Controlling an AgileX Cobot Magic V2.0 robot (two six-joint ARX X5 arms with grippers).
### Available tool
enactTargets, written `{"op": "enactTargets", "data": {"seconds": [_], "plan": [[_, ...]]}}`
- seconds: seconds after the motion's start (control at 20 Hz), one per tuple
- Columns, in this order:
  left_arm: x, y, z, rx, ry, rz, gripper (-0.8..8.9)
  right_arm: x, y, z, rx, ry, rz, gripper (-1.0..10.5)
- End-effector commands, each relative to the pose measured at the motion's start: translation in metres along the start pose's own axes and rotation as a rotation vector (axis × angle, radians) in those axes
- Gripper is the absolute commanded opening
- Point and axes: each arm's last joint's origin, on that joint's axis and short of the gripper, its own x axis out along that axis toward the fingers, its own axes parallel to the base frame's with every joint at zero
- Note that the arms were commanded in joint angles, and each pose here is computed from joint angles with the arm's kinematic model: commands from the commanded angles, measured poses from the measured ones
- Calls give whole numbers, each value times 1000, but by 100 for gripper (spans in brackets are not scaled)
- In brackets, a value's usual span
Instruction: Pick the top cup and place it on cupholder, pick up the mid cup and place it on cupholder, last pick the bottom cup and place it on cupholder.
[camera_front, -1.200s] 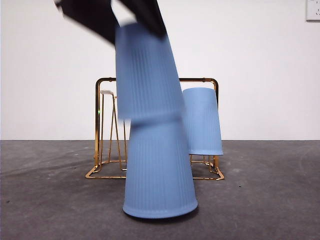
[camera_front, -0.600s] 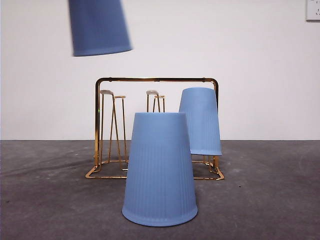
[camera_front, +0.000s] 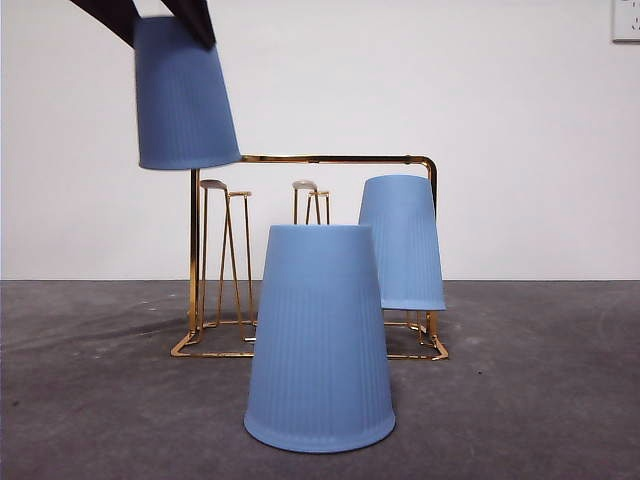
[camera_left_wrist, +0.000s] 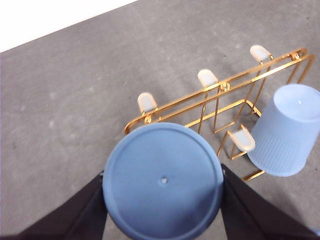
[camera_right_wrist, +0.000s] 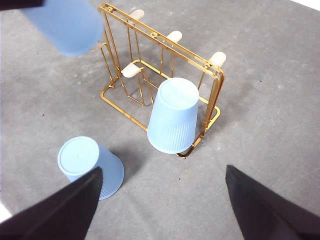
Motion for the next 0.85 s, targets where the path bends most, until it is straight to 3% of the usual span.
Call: {"op": "enactTargets", "data": {"seconds": [0.05,0.85], "plan": [[12,-1,5,24,8,-1,80,-3,1,3,4,-11,8,392],[99,3,-15,12,217,-85,91,-3,1,3,5,-8,8,392]]}}
